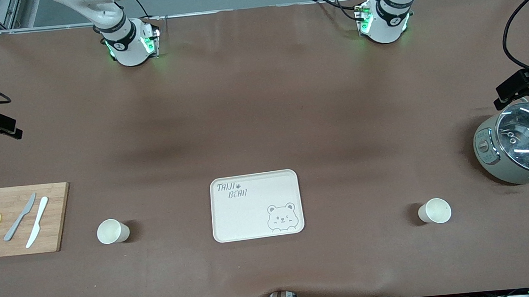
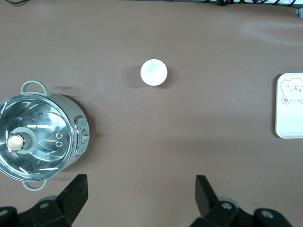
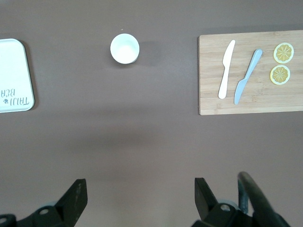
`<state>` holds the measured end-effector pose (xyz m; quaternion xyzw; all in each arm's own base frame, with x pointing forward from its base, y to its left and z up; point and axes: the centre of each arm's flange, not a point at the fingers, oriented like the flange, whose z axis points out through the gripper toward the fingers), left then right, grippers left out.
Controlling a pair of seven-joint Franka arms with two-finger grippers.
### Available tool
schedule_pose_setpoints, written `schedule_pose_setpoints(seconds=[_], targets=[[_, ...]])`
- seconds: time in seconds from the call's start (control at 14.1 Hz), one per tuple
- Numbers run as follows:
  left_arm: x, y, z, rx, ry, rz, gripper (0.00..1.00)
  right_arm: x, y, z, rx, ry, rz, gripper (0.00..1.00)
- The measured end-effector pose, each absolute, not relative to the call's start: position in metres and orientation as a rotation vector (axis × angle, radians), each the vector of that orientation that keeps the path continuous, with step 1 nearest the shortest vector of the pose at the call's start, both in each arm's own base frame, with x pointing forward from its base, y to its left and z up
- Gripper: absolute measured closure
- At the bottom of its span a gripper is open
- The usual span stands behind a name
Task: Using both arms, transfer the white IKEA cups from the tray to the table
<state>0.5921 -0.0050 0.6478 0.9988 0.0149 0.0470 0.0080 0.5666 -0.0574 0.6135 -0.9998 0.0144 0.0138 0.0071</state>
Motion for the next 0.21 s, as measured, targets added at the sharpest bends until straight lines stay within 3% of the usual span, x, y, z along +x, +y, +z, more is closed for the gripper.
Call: schedule_pose_setpoints(seconds=[0.21], targets=[[0.5921, -0.0051, 0.6480, 3.122, 0.047, 0.147, 0.00, 0.5667, -0.0573, 0.6144, -3.127, 0.045, 0.039, 0.00]])
